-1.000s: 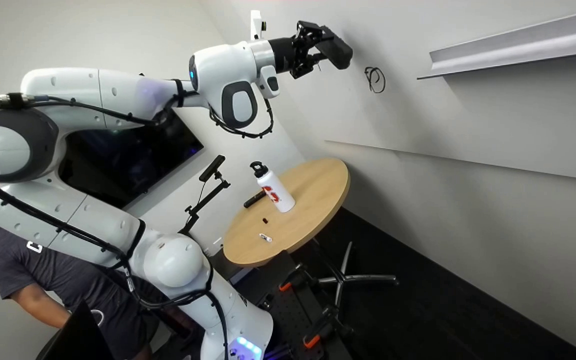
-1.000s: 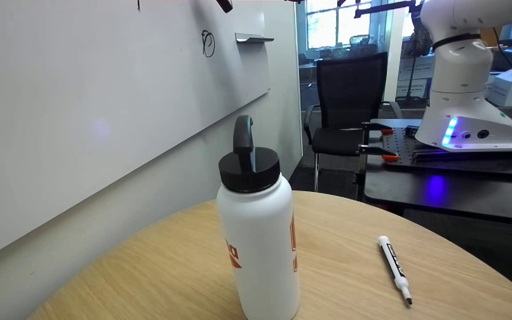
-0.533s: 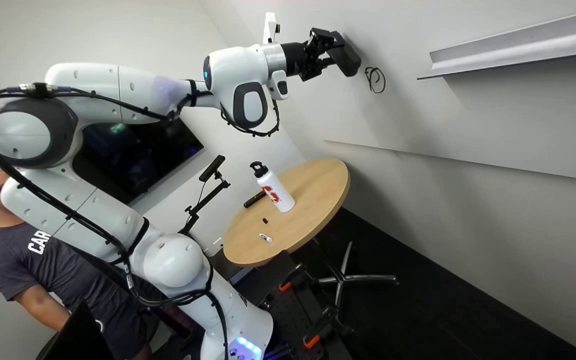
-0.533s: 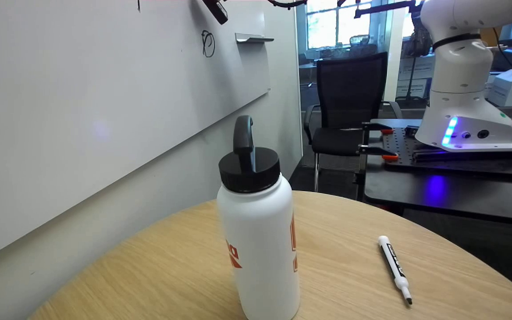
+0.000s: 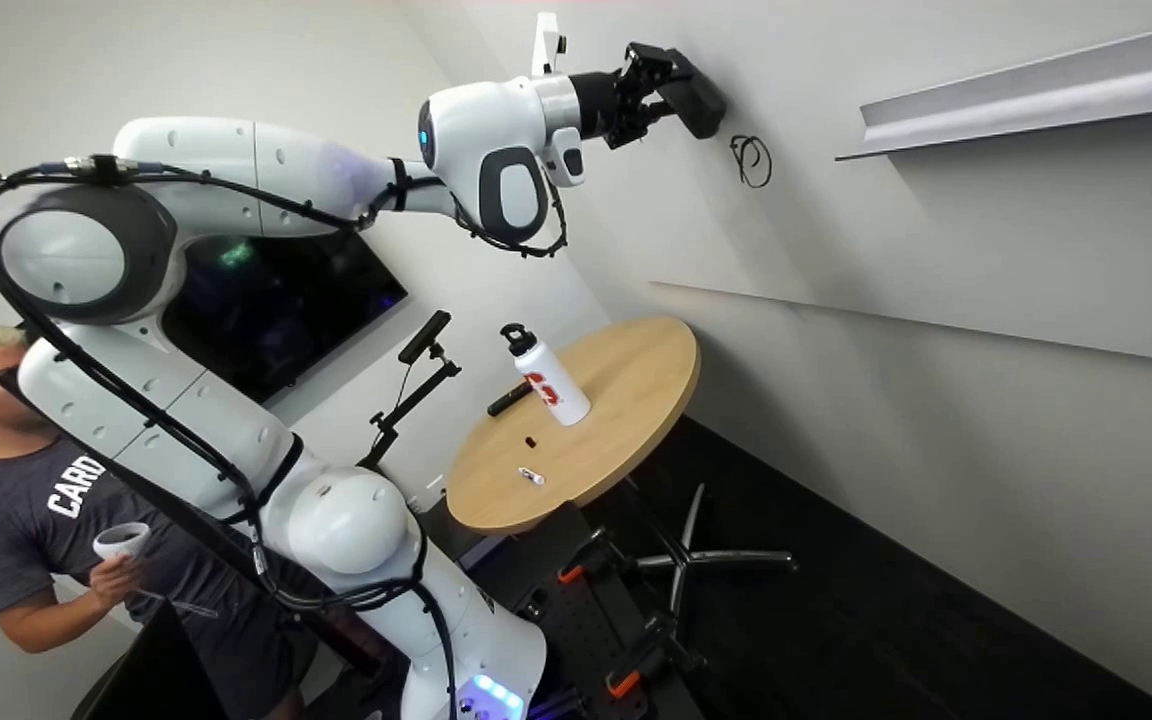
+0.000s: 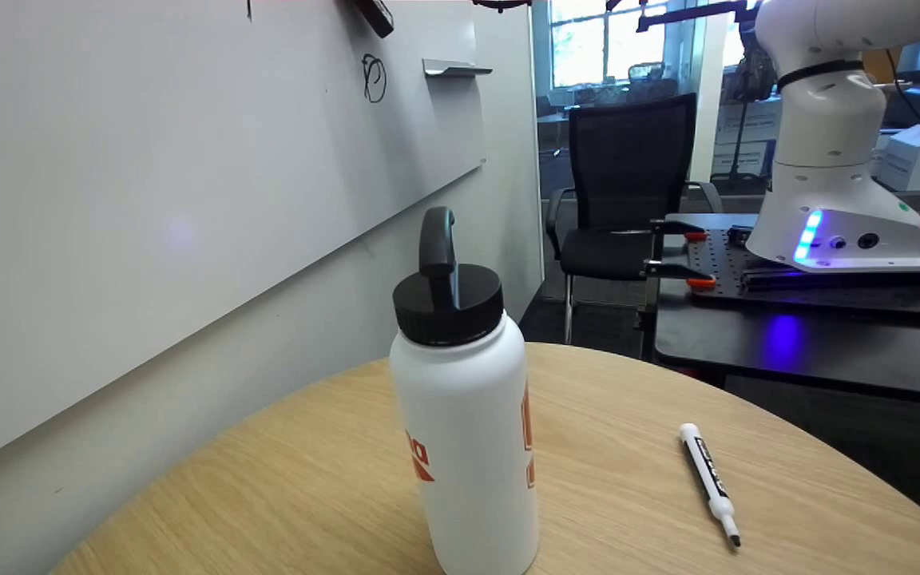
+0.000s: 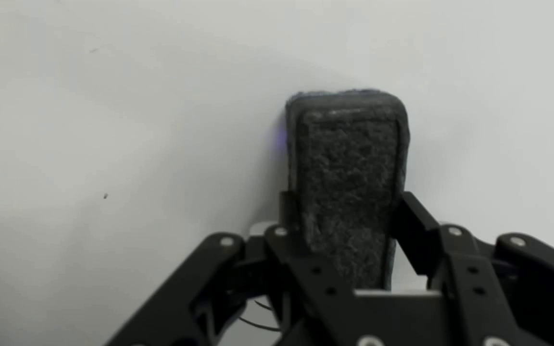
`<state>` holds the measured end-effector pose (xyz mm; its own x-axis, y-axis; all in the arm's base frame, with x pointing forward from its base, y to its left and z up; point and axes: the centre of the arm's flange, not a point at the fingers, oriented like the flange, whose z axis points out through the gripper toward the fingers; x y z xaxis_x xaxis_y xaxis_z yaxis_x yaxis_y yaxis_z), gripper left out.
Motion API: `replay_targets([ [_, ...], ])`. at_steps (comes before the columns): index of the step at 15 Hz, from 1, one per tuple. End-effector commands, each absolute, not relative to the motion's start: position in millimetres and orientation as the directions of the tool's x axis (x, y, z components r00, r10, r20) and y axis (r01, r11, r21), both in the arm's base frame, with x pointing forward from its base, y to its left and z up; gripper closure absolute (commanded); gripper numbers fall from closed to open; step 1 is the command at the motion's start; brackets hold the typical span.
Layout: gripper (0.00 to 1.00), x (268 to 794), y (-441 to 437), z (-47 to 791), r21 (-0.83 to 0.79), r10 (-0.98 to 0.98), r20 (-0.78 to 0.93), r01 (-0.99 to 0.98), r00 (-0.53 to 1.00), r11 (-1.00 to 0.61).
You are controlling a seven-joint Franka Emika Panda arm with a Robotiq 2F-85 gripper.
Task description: Use the duster to erase the writings on the white board
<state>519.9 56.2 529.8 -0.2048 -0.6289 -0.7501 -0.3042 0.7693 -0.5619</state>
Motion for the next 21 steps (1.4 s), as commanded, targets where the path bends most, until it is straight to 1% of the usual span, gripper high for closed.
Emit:
replay_targets([
  [1,0.47,519.8,58.2,530.3,-0.562,-0.63,-0.75,-0.307,-0.201,0.768],
  [2,0.47,519.8,59.3,530.7,-0.563,-0.63,-0.75,-0.308,-0.2,0.767],
  [3,0.72,519.9,59.2,531.0,-0.563,-0.63,-0.75,-0.308,-0.199,0.767],
  [14,0.72,555.9,25.1,466.9,-0.569,-0.629,-0.73,-0.274,-0.266,0.776],
  [21,0.72,566.3,39.3,436.5,-0.531,-0.61,-0.728,-0.304,-0.315,0.791],
])
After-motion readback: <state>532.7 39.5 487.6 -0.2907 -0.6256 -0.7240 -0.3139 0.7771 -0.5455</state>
